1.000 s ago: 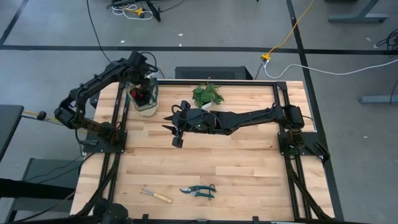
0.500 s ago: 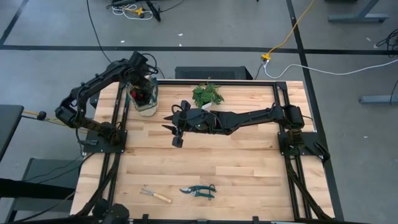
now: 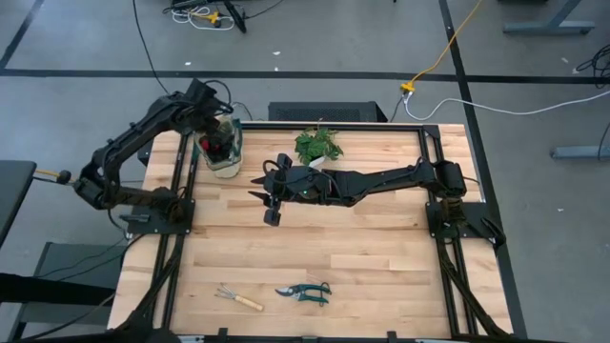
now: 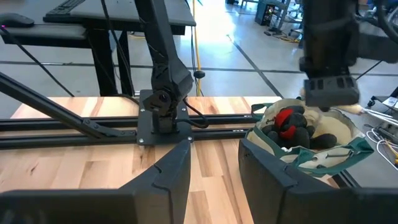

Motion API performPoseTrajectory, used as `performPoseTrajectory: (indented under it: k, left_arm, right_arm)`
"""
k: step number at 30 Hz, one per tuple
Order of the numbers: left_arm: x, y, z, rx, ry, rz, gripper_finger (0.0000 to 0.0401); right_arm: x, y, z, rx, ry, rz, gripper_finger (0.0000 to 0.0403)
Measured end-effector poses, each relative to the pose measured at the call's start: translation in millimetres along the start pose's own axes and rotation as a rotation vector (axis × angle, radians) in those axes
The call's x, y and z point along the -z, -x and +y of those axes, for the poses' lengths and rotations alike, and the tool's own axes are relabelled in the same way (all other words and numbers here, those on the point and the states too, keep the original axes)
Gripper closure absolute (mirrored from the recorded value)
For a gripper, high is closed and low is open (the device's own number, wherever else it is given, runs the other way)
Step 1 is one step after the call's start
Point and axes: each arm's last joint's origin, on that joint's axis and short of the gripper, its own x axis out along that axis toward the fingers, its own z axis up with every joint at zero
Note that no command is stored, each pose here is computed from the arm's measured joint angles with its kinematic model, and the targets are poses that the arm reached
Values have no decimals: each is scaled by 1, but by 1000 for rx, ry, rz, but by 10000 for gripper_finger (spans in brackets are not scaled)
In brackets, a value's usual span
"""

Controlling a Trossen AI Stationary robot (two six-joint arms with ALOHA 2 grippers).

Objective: Pick & Place Garden tools in Gardening bag
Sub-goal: Put the right light brown hand rake into the green gardening bag

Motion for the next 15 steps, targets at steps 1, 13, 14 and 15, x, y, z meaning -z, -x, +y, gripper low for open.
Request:
performPoseTrajectory:
  k: [1, 13, 14, 15]
  left_arm:
    - [3, 3, -1, 11, 11, 9, 328]
    - [24, 25, -17, 44, -16, 101, 328]
    - [26, 25, -18, 22, -19, 115, 328]
    - [28, 26, -18, -6, -11, 126, 328]
  right_arm:
    - [0, 0, 0, 0, 0, 0, 268]
    - [0, 0, 0, 0, 0, 0, 268]
    - [0, 0, 0, 0, 0, 0, 268]
    - [0, 0, 0, 0, 0, 0, 268]
